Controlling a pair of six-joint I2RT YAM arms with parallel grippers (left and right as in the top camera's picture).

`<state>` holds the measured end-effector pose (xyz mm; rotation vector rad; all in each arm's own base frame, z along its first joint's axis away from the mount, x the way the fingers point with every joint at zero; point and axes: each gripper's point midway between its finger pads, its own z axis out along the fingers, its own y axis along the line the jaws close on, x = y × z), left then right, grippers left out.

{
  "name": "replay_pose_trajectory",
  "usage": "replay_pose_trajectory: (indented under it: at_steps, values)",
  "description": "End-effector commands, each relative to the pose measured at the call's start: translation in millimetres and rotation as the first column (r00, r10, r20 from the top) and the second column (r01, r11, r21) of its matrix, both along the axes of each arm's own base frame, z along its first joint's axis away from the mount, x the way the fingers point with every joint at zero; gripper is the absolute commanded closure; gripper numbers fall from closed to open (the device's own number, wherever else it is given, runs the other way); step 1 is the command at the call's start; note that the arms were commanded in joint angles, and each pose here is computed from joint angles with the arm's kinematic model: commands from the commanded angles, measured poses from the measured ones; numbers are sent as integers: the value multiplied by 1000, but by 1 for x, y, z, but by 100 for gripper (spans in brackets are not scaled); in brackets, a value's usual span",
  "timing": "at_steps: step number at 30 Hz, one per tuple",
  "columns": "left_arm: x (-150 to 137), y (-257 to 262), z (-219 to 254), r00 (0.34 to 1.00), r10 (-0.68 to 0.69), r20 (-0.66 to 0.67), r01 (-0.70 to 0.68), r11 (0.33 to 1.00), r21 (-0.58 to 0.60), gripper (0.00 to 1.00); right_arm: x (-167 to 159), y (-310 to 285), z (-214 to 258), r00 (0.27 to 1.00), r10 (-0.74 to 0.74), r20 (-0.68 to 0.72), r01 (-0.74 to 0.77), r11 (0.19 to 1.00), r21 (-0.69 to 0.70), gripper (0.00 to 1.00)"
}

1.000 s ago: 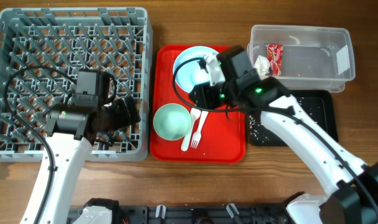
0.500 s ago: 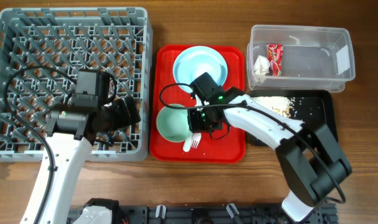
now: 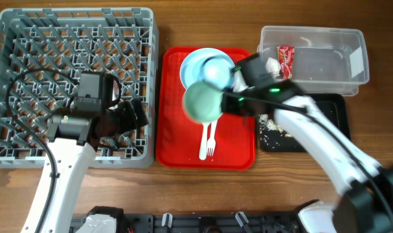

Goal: Sort waste into correct bins and load items into the dishwasher rack
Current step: 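Lift the green saucer with the right gripper toward the left gripper, then take the green saucer with the left gripper and lower it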

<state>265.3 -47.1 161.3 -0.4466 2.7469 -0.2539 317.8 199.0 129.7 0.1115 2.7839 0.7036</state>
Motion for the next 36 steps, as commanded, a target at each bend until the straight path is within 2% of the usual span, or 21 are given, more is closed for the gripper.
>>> replay_pose_trajectory:
  at_steps: [1, 3, 4, 5, 7, 15, 19, 22, 25, 30, 32, 36]
  values:
    - [9, -56, 19, 985, -152, 81, 169, 943, -287, 0, 14, -20, 41, 996, -52, 66, 44, 992, 117, 96]
    - [14, -88, 40, 946, -261, 193, 319, 857, -404, 0, 13, -21, 48, 998, -17, 54, 6, 980, 198, 96]
    - [17, -112, 57, 903, -325, 280, 424, 775, -469, 0, 11, -20, 54, 1000, 3, 31, -12, 962, 273, 96]
    - [18, -124, 64, 880, -352, 321, 471, 735, -488, 0, 9, -19, 59, 999, 25, 30, -33, 948, 318, 96]
    - [19, -128, 65, 872, -362, 330, 486, 727, -486, 0, 9, -20, 61, 999, 32, 35, -41, 943, 329, 96]
    - [18, -128, 64, 873, -363, 325, 484, 727, -488, 0, 9, -21, 60, 999, 28, 34, -38, 945, 325, 96]
    - [18, -128, 64, 874, -362, 324, 482, 730, -485, 0, 5, -32, 43, 1000, -14, -9, 16, 975, 222, 96]
    - [24, -116, 51, 898, -334, 285, 431, 793, -429, 0, -12, -41, 19, 997, -33, -68, 36, 998, 44, 96]
    - [23, -107, 34, 922, -320, 217, 382, 843, -378, 0, -31, -24, -2, 994, 34, -99, -39, 998, -53, 96]
    - [18, -114, 19, 922, -350, 166, 387, 854, -348, 0, -53, 4, -44, 978, 82, -191, -111, 983, -147, 96]
    - [18, -111, 5, 927, -354, 126, 375, 886, -273, 0, -57, 18, -64, 968, 112, -226, -150, 975, -161, 96]
    - [19, -111, -10, 925, -368, 92, 379, 911, -162, 0, -55, 18, -85, 964, 62, -258, -118, 971, -207, 96]
